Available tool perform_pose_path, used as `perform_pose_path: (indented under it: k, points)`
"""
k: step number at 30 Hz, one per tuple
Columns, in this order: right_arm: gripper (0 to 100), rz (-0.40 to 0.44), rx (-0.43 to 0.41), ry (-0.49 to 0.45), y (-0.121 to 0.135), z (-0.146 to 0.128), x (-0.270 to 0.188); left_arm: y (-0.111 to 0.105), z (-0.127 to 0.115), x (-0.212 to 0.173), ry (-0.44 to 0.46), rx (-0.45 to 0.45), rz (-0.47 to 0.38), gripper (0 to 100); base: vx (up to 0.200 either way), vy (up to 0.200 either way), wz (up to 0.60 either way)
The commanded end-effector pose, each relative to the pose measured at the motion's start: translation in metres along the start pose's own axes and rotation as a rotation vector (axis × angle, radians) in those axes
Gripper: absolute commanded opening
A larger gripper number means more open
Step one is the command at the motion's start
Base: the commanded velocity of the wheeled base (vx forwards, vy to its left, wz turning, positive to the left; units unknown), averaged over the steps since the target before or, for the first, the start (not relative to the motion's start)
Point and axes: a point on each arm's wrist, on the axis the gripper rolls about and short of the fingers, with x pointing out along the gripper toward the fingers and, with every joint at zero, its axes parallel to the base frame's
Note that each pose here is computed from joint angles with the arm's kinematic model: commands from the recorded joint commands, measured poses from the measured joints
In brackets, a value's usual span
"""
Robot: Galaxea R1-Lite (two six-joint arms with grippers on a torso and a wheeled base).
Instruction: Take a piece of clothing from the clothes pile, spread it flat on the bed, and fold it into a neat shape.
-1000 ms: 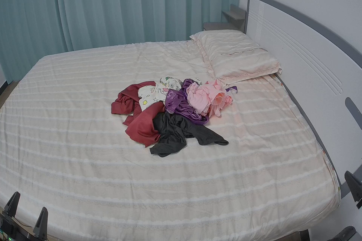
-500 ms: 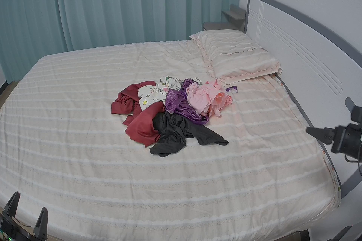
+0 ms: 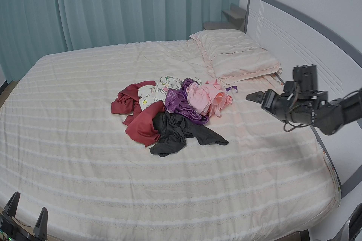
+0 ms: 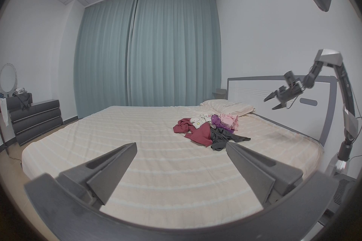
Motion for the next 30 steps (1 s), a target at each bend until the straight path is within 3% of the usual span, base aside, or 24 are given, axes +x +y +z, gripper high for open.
perform_pose_path:
  k: [1, 9, 14, 15, 16, 22, 30]
  points:
    - [100, -0.107, 0.076, 0.062, -0.007, -0.061, 0.126, 0.000, -0.005, 0.000, 0.001, 0.000, 0.000, 100, 0.000, 0.000, 0.00]
    - [100, -0.148, 0.033, 0.084, -0.009, -0.079, 0.168, 0.000, -0.005, 0.000, 0.001, 0.000, 0.000, 100, 0.000, 0.000, 0.00]
    - [100, -0.152, -0.026, 0.109, -0.014, -0.096, 0.186, 0.000, -0.005, 0.000, 0.001, 0.000, 0.000, 100, 0.000, 0.000, 0.00]
    - [100, -0.150, -0.085, 0.130, -0.015, -0.109, 0.194, 0.000, -0.005, 0.000, 0.001, 0.000, 0.000, 100, 0.000, 0.000, 0.00]
    - [100, -0.150, -0.085, 0.130, -0.015, -0.109, 0.194, 0.000, -0.005, 0.000, 0.001, 0.000, 0.000, 100, 0.000, 0.000, 0.00]
    - [100, -0.126, -0.162, 0.143, 0.000, -0.137, 0.208, 0.000, -0.005, 0.000, 0.001, 0.000, 0.000, 100, 0.000, 0.000, 0.00]
    - [100, -0.157, -0.287, 0.108, -0.014, -0.134, 0.220, 0.000, -0.005, 0.000, 0.001, 0.000, 0.000, 100, 0.000, 0.000, 0.00]
